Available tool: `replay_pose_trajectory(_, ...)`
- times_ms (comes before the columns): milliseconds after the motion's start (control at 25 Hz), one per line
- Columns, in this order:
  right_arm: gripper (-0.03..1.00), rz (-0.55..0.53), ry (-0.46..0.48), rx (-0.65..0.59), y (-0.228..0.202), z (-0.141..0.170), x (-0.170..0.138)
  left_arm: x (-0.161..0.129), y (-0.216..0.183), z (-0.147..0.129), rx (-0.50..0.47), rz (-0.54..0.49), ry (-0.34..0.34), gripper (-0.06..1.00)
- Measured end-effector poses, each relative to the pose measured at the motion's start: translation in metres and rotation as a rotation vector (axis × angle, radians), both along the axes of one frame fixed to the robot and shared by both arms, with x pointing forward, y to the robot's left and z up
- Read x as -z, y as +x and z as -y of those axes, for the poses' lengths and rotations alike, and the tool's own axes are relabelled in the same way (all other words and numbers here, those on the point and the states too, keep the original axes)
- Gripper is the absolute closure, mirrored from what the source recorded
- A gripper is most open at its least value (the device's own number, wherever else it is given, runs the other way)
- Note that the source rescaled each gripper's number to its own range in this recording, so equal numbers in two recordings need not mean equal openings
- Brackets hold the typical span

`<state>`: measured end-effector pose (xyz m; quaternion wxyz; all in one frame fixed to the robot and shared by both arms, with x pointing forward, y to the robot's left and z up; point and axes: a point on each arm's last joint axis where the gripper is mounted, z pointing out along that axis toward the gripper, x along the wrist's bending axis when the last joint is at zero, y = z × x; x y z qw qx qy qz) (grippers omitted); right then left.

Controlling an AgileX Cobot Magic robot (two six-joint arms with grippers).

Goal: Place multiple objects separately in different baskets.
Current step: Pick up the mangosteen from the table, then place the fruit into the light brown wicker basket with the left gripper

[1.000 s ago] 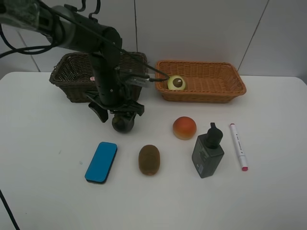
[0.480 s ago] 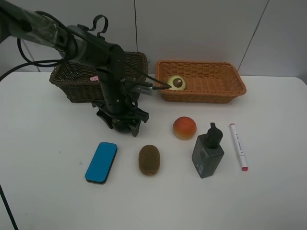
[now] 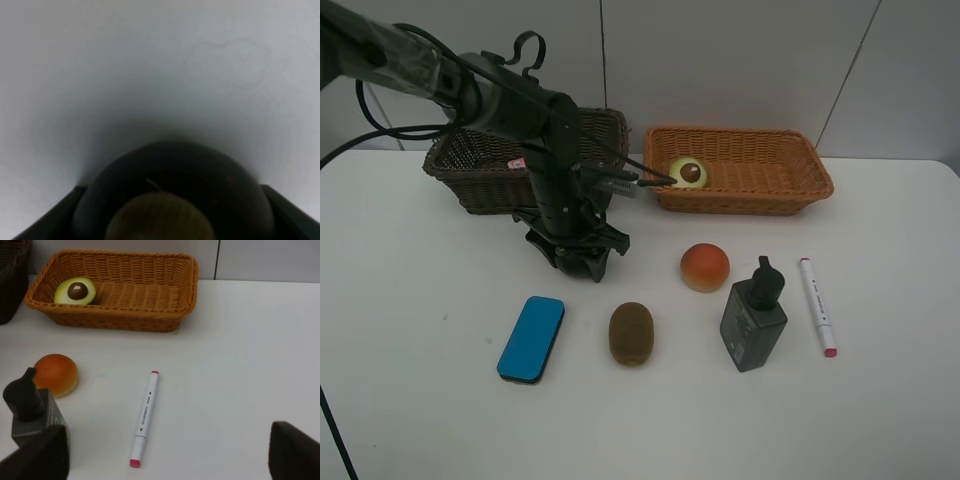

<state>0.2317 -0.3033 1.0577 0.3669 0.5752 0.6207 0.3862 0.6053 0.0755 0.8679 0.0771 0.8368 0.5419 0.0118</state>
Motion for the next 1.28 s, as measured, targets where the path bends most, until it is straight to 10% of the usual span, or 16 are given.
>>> replay_pose_trajectory(480, -0.03, 0.0, 0.0, 0.0, 0.0, 0.0, 0.0, -0.143, 0.044, 0.031, -0.016, 0.331, -0.261, 0.32)
replay_pose_trajectory(960, -0.03, 0.0, 0.0, 0.0, 0.0, 0.0, 0.0, -0.083, 0.098, 0.072, -0.061, 0.421, -0.432, 0.32)
replay_pose_trajectory(1280, -0.03, 0.0, 0.0, 0.0, 0.0, 0.0, 0.0, -0.073, 0.105, 0.075, -0.072, 0.455, -0.453, 0.02)
